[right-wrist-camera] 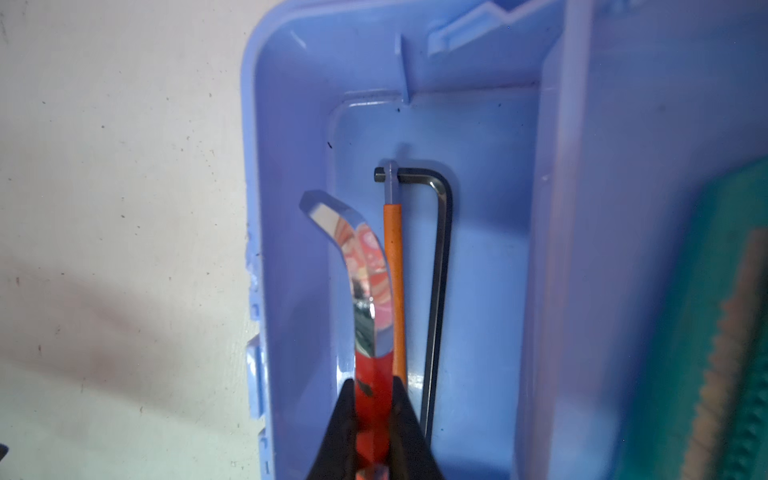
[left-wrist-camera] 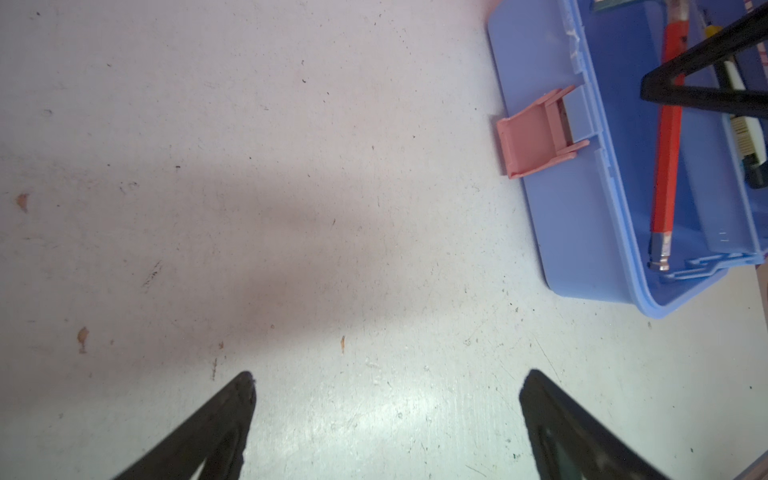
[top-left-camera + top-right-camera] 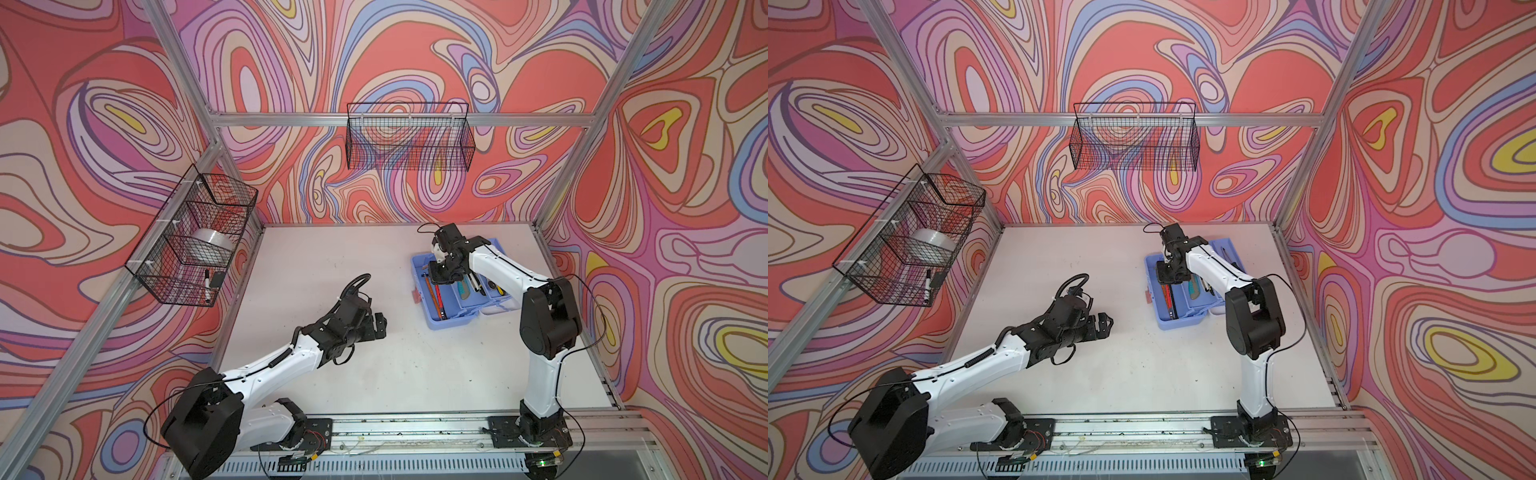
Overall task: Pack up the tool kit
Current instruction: 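Lower the red hex key into the tray beside the orange key with right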
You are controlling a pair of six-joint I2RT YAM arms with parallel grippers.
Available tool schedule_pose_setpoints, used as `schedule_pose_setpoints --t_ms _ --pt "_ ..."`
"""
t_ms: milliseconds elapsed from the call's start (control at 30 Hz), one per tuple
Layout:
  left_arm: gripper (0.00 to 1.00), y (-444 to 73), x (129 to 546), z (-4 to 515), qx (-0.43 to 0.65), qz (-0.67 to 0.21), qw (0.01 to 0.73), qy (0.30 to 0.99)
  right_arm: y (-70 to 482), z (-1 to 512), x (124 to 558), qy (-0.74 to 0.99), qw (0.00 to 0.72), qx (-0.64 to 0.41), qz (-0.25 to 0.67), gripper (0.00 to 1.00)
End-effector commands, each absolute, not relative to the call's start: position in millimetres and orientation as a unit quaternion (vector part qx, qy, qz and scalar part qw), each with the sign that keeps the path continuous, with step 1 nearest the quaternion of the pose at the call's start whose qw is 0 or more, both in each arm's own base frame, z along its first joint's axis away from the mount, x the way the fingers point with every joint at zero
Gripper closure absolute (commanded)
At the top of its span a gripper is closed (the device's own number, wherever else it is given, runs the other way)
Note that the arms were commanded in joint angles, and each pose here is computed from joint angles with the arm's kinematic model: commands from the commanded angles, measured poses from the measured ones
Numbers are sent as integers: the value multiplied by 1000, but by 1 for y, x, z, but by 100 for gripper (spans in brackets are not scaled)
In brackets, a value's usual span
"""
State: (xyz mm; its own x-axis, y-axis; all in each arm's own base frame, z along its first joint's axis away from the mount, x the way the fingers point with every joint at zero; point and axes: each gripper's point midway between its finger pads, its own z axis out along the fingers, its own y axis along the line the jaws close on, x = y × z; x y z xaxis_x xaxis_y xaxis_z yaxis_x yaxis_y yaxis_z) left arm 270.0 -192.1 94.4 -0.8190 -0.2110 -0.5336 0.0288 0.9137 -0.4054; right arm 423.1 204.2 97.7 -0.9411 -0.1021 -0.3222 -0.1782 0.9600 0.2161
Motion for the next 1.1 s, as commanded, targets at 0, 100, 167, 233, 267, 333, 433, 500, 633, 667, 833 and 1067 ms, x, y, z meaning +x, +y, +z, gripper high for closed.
schedule_pose_setpoints --t_ms 0,100,167,233,267,333,433,500,633,667,833,1067 --pt "0 -189 268 89 -50 -192 291 936 210 95 434 973 172 -79 132 100" --pt "0 -188 268 88 -51 -191 291 936 212 84 435 975 162 -78 132 100" --pt "0 -187 267 87 -52 -191 291 936 209 77 437 977 160 -75 122 100" --pt "0 -187 267 87 -52 -190 291 936 208 74 439 977 161 -75 116 100" --pt "0 -187 267 85 -51 -190 289 937 208 73 439 977 161 -77 116 100" --pt "0 -188 267 85 -51 -190 289 937 207 70 440 978 158 -78 112 96" --pt "0 -191 268 85 -49 -195 286 937 209 71 438 978 155 -81 115 85" --pt "2 -195 270 85 -45 -198 283 937 210 77 437 977 159 -79 122 81" --pt "4 -205 275 89 -34 -207 277 938 210 97 435 973 175 -73 133 65" --pt "5 -208 277 90 -32 -209 276 938 211 102 434 972 177 -70 136 64" --pt "8 -220 284 94 -23 -223 269 937 204 134 431 966 210 -59 137 53" --pt "18 -242 289 93 -12 -259 254 932 172 141 420 970 229 -47 66 52"
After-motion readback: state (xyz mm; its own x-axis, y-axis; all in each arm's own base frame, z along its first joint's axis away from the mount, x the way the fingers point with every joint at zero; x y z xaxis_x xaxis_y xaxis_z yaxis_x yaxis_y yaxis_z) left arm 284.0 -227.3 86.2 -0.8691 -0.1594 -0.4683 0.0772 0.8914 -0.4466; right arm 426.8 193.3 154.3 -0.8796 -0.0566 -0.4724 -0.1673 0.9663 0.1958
